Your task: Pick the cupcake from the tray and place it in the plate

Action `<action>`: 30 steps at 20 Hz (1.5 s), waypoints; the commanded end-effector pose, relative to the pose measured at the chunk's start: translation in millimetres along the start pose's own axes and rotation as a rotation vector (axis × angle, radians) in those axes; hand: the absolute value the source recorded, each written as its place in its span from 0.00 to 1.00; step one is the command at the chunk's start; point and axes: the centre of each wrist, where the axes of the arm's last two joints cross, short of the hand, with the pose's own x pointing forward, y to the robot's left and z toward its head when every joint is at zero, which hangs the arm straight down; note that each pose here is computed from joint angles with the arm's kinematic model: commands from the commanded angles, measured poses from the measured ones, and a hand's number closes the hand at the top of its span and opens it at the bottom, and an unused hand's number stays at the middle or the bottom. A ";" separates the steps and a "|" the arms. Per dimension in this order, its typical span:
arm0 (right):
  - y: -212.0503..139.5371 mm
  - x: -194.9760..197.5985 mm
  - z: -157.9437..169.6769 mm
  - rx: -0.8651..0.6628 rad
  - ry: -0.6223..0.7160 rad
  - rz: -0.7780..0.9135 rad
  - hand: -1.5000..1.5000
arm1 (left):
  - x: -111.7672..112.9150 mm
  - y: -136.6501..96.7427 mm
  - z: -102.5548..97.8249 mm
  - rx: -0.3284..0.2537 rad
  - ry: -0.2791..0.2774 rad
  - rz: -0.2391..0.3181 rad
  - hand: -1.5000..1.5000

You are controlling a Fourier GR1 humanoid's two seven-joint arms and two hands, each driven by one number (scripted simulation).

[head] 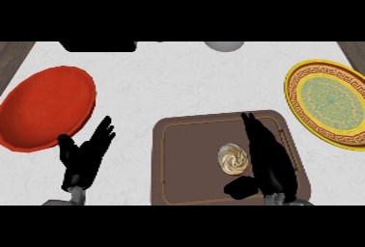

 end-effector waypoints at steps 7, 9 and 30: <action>19.0 -6.3 -11.1 0.045 0.035 0.025 0.00 | 3.9 -6.6 2.2 -0.014 0.035 -0.002 0.50; 33.1 21.5 -18.9 0.061 0.019 0.037 0.00 | -18.4 -3.5 -4.9 0.012 0.042 0.007 0.50; 44.8 -62.3 56.4 0.248 -0.544 0.306 1.00 | -20.0 18.3 14.6 0.036 0.045 0.023 0.50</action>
